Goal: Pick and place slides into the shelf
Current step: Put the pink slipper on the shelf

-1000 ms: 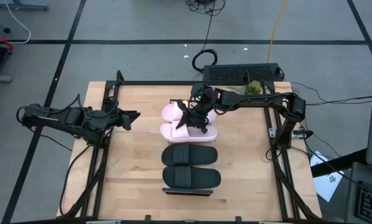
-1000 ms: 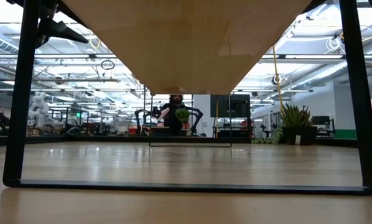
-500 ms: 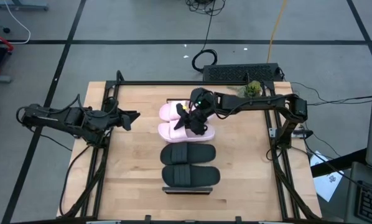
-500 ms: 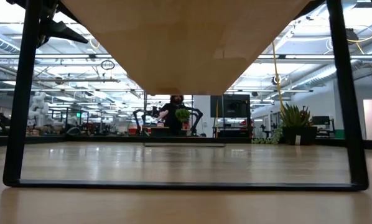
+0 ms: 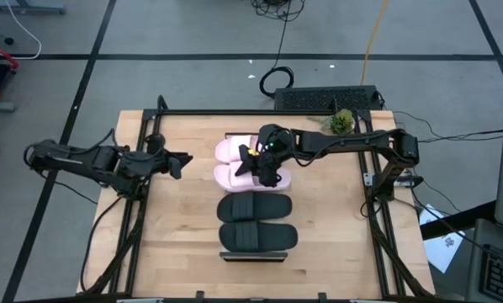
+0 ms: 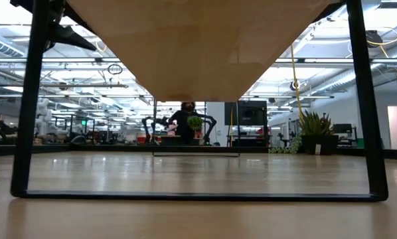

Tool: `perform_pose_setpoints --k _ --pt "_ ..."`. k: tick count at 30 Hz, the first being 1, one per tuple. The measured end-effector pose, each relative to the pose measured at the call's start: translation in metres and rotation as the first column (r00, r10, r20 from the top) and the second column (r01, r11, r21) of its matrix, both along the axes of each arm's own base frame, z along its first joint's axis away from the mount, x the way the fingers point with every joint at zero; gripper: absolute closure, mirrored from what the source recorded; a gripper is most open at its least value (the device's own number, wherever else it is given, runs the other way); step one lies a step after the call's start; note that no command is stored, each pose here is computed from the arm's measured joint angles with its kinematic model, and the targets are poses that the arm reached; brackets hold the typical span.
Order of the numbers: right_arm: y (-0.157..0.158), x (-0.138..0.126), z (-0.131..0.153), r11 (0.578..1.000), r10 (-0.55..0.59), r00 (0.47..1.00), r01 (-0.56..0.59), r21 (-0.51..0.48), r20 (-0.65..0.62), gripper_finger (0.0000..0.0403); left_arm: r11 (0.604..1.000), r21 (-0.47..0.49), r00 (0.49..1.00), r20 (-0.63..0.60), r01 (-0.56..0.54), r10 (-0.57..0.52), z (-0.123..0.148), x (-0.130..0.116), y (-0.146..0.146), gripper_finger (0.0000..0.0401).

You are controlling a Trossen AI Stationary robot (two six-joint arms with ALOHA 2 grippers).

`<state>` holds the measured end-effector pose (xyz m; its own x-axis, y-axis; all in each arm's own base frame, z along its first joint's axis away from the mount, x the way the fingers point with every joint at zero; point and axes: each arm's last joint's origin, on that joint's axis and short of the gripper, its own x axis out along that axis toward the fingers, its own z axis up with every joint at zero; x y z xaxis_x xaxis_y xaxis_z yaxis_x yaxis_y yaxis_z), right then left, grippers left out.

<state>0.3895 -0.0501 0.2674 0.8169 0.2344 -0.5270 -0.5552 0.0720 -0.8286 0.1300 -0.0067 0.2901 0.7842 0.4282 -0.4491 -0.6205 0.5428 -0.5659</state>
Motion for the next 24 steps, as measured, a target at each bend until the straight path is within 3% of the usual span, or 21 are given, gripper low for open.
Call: perform_pose_setpoints --k 6,24 --pt "-0.0015 -0.0035 0.0033 0.994 -0.008 1.000 0.009 -0.110 0.005 0.0349 0.999 -0.033 0.999 -0.021 0.026 -0.027 -0.0037 0.0079 -0.0025 0.0240" --pt "0.0076 -0.0078 0.0081 0.976 0.011 1.000 -0.012 -0.217 -0.002 0.0349 0.999 -0.025 0.999 0.010 0.038 -0.038 -0.0008 0.0109 -0.0030 0.0240"
